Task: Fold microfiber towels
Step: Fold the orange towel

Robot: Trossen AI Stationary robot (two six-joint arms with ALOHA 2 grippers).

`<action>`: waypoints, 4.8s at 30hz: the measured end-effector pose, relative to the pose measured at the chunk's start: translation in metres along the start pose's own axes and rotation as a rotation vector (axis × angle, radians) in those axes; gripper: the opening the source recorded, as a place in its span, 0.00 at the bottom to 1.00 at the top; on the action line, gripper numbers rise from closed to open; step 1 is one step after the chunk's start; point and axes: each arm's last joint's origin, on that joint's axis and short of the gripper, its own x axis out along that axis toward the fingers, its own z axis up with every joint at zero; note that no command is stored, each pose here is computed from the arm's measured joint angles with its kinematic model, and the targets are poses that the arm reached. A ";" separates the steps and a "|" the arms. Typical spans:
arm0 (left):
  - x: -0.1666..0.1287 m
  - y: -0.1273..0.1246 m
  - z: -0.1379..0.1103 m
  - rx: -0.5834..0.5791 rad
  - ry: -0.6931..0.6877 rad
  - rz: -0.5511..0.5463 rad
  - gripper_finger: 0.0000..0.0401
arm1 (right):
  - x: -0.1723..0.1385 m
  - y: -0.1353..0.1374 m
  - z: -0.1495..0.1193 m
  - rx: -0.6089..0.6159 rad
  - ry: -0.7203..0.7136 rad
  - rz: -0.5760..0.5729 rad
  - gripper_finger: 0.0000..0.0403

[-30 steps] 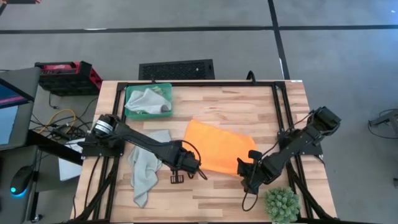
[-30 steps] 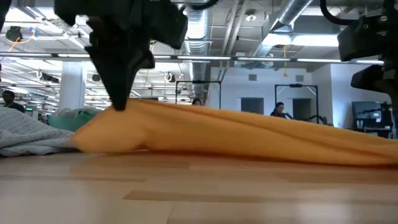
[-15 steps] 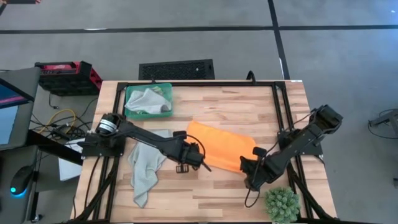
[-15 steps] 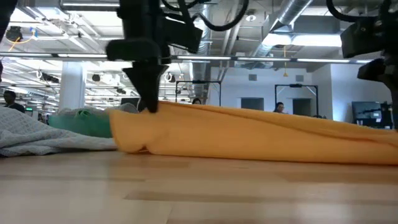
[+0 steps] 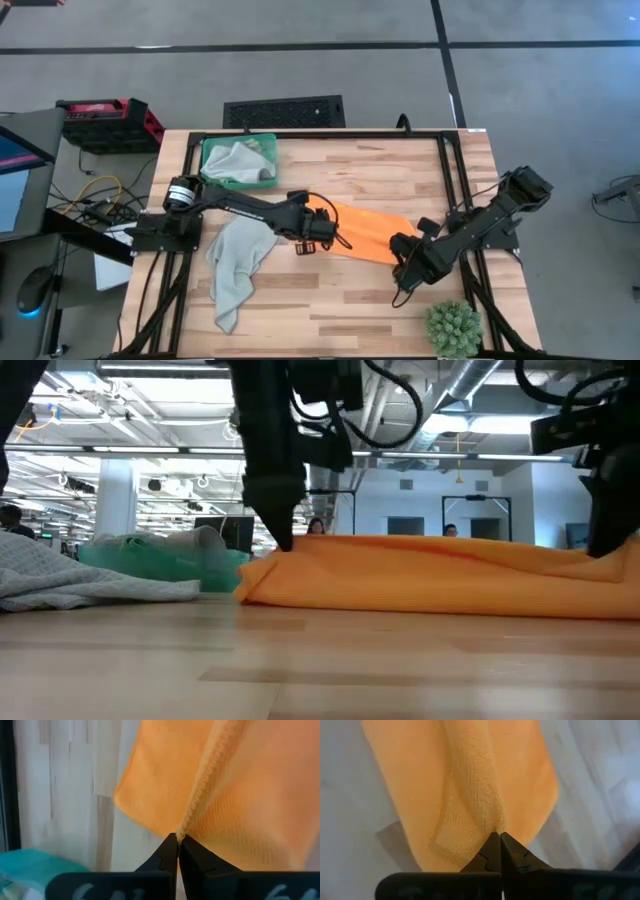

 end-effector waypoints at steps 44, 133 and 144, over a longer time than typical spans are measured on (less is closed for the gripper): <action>0.038 0.052 0.019 -0.124 -0.065 0.131 0.16 | 0.019 -0.037 0.034 0.094 0.053 -0.183 0.38; 0.048 -0.017 -0.036 0.109 0.108 -0.021 0.02 | -0.087 0.006 0.028 -0.226 -0.329 -0.013 0.55; 0.023 -0.011 -0.013 0.175 0.050 0.047 0.00 | -0.103 -0.003 0.014 -0.105 -0.402 0.020 0.55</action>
